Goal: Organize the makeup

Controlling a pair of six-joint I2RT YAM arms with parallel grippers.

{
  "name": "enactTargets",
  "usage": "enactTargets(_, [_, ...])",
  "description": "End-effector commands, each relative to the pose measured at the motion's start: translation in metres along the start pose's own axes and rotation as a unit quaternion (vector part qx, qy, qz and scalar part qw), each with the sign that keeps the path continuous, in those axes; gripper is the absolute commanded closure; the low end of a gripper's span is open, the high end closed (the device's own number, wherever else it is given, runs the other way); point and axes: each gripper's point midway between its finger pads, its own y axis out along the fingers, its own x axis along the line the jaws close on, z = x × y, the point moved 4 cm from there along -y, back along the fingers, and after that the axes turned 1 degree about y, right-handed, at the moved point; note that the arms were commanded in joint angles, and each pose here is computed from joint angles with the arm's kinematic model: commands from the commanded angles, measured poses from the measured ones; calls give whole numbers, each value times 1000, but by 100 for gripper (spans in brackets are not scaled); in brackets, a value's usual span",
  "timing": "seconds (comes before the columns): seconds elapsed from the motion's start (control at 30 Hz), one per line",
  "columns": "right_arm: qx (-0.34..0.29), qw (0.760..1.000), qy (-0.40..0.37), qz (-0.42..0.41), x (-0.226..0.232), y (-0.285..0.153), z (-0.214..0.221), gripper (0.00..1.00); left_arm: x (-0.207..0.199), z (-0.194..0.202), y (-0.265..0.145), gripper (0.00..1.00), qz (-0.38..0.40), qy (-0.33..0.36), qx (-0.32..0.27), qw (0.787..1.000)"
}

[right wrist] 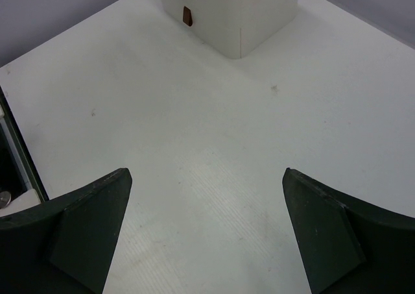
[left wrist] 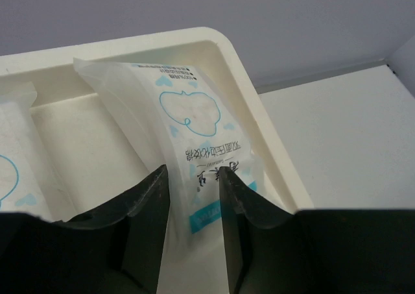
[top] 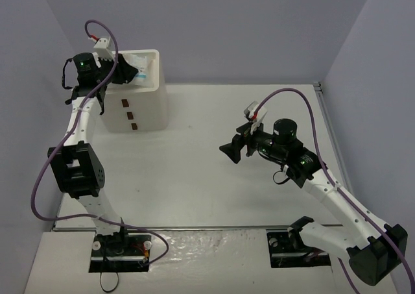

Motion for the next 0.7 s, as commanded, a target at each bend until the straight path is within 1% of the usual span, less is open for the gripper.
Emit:
enactTargets(0.0, [-36,999,-15,8,0,-3,-20,0,-13,-48,-27,48,-16,54,-65,996])
enactTargets(0.03, [-36,999,-16,12,-1,-3,-22,0,-11,-50,-30,39,-27,55,-69,996])
enactTargets(0.1, [-38,999,-19,20,-2,-5,-25,0,-14,-61,-38,28,-41,60,-81,994])
enactTargets(0.27, [-49,997,-24,61,-9,-15,-38,0,-32,-99,-69,11,-69,83,-126,986])
enactTargets(0.37, [-64,992,-24,110,-18,-27,-52,0,-45,-115,-95,5,-95,85,-142,982])
enactTargets(0.47, [-69,983,-14,171,-29,-42,-58,0,-66,-123,-138,3,-137,74,-144,977])
enactTargets(0.57, [-83,965,26,248,-41,-60,-63,0,-79,-107,-178,3,-183,67,-124,973])
enactTargets(0.67, [-91,943,45,318,-53,-80,-63,0,-94,-79,-219,3,-226,59,-93,968])
